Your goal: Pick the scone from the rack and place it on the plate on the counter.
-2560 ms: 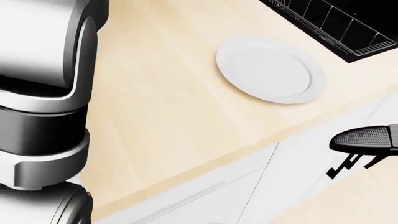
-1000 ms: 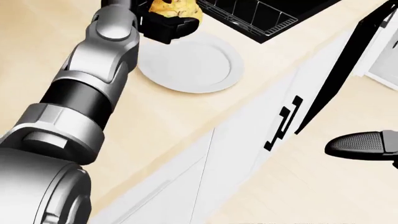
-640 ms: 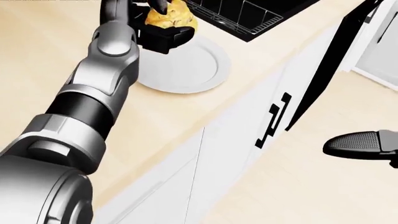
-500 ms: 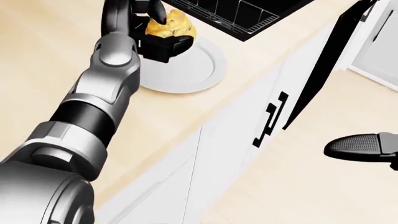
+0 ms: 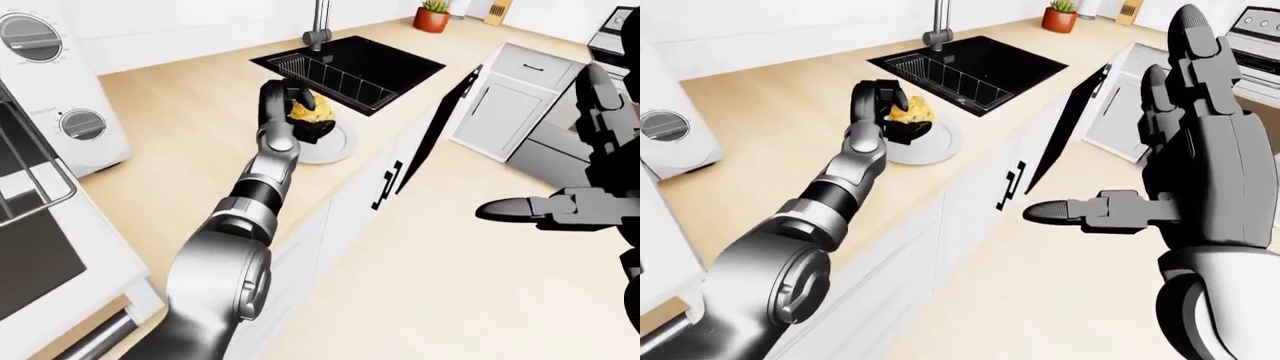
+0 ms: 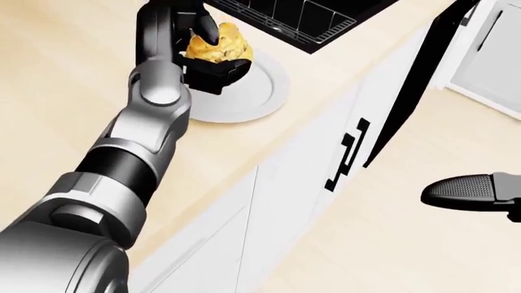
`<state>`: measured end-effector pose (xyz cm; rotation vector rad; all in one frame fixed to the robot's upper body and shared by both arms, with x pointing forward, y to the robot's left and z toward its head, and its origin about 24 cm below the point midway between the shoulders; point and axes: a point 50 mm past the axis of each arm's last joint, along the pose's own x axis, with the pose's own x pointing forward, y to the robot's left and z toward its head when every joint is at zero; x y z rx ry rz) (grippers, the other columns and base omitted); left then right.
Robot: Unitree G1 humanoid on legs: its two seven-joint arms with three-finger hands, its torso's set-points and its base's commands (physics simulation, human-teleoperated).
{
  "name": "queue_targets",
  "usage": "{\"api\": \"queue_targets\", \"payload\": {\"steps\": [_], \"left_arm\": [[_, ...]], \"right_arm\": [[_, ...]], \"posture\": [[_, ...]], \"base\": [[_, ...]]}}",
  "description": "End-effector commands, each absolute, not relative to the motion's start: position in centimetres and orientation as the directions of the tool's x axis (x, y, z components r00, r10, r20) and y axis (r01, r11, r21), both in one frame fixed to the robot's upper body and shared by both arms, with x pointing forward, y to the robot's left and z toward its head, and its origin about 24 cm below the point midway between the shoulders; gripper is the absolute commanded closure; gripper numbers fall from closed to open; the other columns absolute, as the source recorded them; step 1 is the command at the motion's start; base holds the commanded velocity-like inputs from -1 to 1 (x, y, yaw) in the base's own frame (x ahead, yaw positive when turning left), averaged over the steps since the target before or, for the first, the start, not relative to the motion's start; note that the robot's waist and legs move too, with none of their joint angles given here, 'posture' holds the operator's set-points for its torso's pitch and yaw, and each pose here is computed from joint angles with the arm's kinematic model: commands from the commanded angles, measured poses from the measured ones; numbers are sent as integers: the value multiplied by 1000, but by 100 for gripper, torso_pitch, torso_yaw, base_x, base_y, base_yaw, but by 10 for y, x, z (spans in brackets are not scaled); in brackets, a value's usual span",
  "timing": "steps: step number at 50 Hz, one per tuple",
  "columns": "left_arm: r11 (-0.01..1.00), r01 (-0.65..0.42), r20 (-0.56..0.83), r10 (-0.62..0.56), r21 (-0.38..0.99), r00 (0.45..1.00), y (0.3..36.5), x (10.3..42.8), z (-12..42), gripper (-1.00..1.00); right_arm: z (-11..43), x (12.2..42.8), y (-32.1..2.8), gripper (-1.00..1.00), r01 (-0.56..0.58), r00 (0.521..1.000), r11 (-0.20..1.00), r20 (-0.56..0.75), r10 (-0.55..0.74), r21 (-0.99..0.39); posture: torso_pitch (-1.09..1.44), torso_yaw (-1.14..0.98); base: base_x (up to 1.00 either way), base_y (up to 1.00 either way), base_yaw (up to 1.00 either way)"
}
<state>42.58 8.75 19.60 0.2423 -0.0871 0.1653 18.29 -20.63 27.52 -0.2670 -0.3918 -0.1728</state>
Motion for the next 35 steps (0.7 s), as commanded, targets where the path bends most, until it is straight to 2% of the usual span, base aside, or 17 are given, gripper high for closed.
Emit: {"api": "queue_targets", "payload": {"steps": [1,30,35], "left_arm": [[956,-191,229,139,224,963,83,426,228,100],[901,-239,258,150,362,954,84,425,220,100],[896,-244,260,152,371,954,85,426,220,76]], "right_arm": [[284,179,-209,-100,253,881,944,453,-135,-212],[284,178,-210,-100,261,881,941,451,-142,-214],[285,178,-209,-100,260,880,942,453,-140,-214]], "posture": [[0,-99],[0,-99],[0,-99]], "base": [[0,0,0],[0,0,0],[0,0,0]]}}
